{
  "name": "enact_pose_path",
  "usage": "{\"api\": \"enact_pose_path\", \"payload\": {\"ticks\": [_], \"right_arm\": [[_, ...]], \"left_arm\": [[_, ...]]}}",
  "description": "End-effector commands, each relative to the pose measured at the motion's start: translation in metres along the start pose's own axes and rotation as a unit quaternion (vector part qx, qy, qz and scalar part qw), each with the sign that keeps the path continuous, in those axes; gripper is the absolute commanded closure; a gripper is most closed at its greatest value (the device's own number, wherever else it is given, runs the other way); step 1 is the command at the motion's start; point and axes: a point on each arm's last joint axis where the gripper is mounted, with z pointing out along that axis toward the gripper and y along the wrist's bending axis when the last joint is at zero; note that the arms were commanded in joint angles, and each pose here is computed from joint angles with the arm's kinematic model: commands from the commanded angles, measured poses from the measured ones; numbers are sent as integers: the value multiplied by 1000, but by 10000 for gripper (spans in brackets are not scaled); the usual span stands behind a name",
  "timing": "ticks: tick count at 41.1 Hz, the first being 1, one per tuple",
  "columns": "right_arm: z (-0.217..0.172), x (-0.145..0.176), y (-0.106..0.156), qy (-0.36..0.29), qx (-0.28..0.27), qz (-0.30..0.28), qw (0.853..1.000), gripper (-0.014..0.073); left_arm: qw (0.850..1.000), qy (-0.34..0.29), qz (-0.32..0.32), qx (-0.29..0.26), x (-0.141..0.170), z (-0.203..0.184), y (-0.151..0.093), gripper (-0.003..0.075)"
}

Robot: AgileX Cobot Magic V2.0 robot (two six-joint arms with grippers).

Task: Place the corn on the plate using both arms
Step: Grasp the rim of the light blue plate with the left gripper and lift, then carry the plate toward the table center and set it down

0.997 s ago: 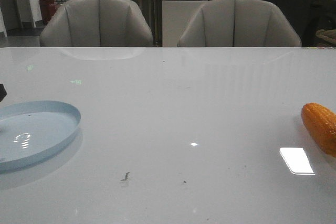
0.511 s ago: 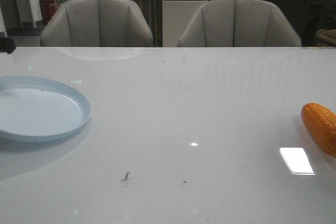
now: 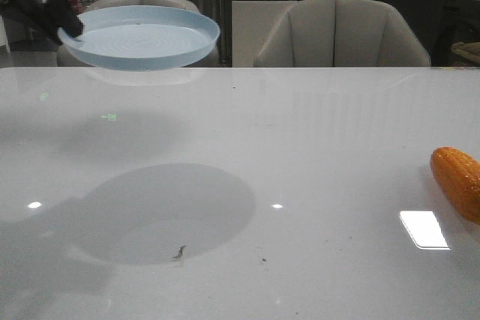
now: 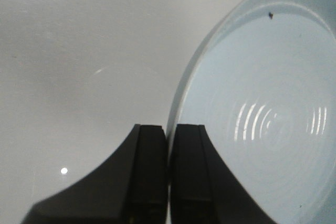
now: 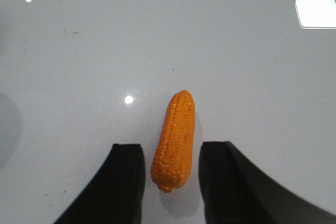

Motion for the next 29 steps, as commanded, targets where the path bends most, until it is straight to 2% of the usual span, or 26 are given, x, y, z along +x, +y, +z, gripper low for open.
{"api": "enact_pose_path", "payload": {"ticks": [1,11,20,29], "right_arm": [[-6,-18,1,-57,-2,-4,998,216],[-6,-18,1,-57,-2,-4,998,216],[-6,-17,1,-55,-1,-4,998,216],[-6,-17,1,-55,-1,-4,998,216]], "left_arm": [[998,-32,20,43,-1,-16,-35,619],[996,24,67,46,19,28,-67,619],[990,98,97,31,43,76,-79,617],[985,114,131,13,55,95,-87,612]]}}
